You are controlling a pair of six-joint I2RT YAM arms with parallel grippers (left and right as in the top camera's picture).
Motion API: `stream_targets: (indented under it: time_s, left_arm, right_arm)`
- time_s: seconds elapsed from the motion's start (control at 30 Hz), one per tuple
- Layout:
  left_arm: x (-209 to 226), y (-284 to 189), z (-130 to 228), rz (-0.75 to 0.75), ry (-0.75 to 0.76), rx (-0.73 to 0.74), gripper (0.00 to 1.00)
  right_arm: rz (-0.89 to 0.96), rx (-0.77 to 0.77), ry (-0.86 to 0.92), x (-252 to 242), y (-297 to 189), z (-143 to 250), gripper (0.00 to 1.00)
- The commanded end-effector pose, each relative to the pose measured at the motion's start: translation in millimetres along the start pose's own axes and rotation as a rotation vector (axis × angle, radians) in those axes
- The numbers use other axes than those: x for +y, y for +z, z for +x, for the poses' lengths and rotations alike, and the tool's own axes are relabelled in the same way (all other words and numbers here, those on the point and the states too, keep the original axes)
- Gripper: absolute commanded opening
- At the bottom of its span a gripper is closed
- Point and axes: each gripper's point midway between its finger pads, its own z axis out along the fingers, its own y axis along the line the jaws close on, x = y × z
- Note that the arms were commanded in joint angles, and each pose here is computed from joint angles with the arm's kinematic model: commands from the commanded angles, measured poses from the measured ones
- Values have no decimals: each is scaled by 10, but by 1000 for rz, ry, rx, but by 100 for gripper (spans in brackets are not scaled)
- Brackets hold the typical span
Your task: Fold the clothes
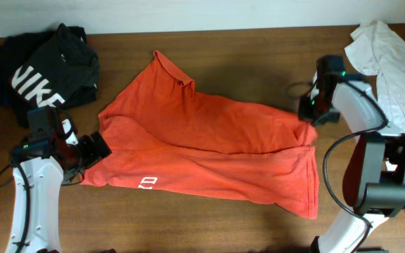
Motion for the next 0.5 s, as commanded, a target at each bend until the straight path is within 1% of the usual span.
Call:
stream_targets:
  time_s: [0.0, 0.03, 0.07, 0.1, 0.13, 0.17, 0.3, 0.4, 0.47]
  left_arm:
    - [30, -8, -5, -8, -5, -4, 97]
    - [30, -7, -4, -8, -5, -3, 97]
    - [30, -8, -5, -8, -5, -4, 97]
    - [30, -7, -6, -8, -5, -4, 97]
    - [28, -8, -11, -8, -4, -6, 97]
    - [29, -7, -9, -8, -4, -5, 97]
    - [31, -7, -3, -9, -4, -3, 97]
    - [39, -7, 26, -12, -6, 9, 98]
    - [45, -8, 47, -14, -7, 17, 98]
  right_arm:
    - [111, -103, 17, -150, -286, -318, 4]
    - [114, -103, 26, -156, -287, -317, 4]
    - [114, -94, 27, -158, -283, -296, 31]
    - [116, -88, 26, -160, -282, -281, 46]
    - [116, -86, 26, -163, -281, -276, 67]
    - [117, -81, 26, -164, -280, -263, 99]
    - [122, -64, 48, -218, -228, -244, 99]
    - [134, -6, 68, -332, -16, -171, 99]
    - [63, 30, 114, -389, 117, -141, 99]
